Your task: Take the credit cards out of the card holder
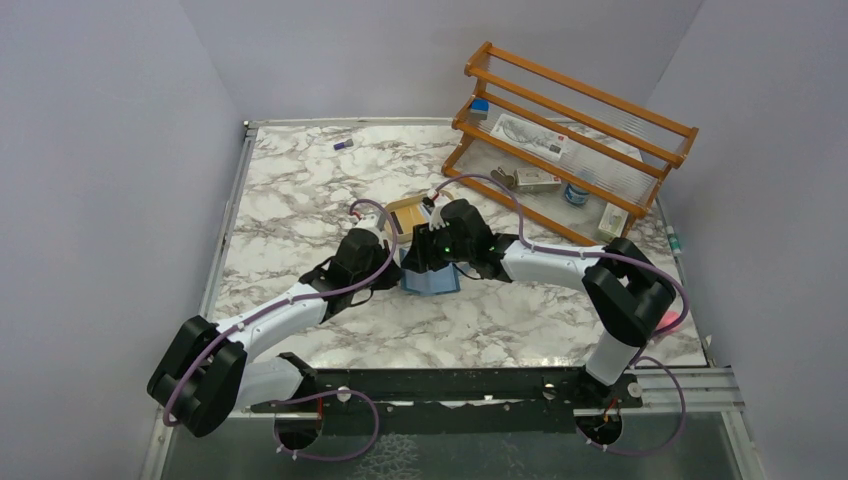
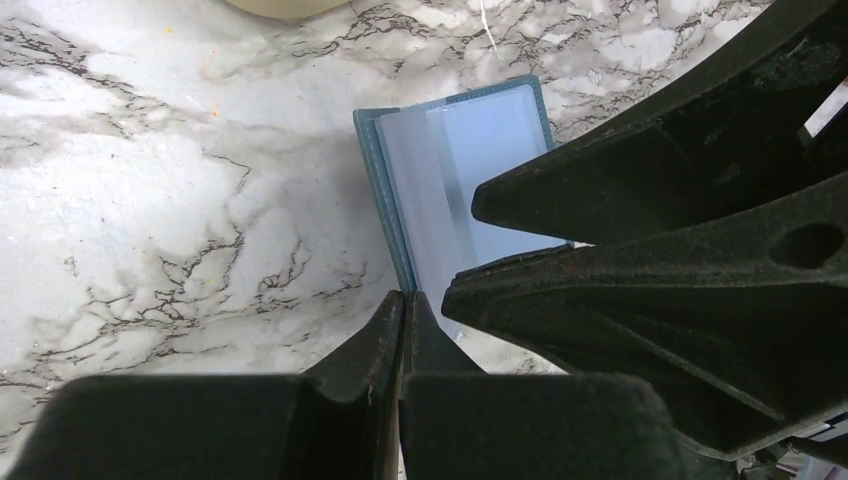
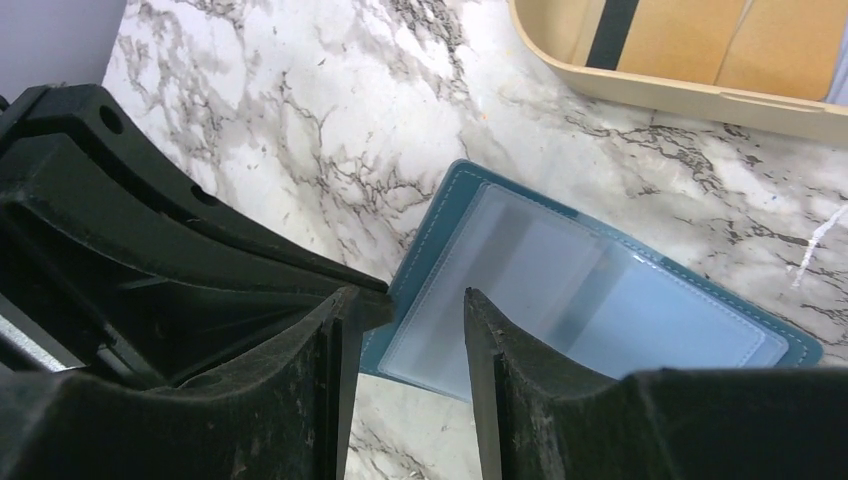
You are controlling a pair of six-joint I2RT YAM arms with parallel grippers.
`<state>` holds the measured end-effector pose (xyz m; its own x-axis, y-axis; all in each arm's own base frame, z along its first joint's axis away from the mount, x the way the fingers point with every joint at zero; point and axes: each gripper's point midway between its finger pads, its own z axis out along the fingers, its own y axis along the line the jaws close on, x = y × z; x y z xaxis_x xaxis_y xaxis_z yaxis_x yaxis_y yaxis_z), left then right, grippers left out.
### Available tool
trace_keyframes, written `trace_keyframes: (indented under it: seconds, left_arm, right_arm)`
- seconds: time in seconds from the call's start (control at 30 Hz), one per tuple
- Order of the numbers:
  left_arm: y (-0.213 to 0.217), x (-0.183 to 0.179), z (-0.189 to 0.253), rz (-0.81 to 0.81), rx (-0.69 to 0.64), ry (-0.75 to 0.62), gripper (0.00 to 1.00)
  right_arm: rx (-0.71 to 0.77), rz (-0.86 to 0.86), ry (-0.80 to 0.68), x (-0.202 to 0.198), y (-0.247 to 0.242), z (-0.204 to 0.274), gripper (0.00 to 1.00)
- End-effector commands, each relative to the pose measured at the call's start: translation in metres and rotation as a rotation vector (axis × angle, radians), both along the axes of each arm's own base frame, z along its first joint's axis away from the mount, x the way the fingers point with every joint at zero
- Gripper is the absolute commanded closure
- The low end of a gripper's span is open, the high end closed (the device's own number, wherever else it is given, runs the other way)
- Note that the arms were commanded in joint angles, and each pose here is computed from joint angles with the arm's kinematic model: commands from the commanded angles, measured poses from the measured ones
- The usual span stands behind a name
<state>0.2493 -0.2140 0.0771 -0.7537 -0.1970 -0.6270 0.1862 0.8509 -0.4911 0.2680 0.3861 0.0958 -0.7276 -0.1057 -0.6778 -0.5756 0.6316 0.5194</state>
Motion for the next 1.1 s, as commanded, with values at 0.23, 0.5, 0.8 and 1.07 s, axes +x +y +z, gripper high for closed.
trace_keyframes:
  seconds: [0.23,0.5,0.8,1.07]
  left_arm:
    - [0.001,0.004,0.016,0.013,-0.006,-0.040,1.00]
    - [0.002,0.003,0.017,0.011,-0.003,-0.040,1.00]
    - [0.002,0.003,0.019,0.008,0.000,-0.045,1.00]
    - [0.002,0.003,0.020,0.003,0.006,-0.047,1.00]
  right_arm:
    - [-0.074,-0.031,0.020,0.005,-0.003,-0.032,0.53]
    - [-0.126,-0.034,0.032,0.010,-0.003,-0.049,0.53]
    - [-0.259,-0.080,-0.011,0.018,-0.027,-0.061,0.53]
    - [-0.437,-0.130,-0.078,0.027,-0.062,-0.070,0.53]
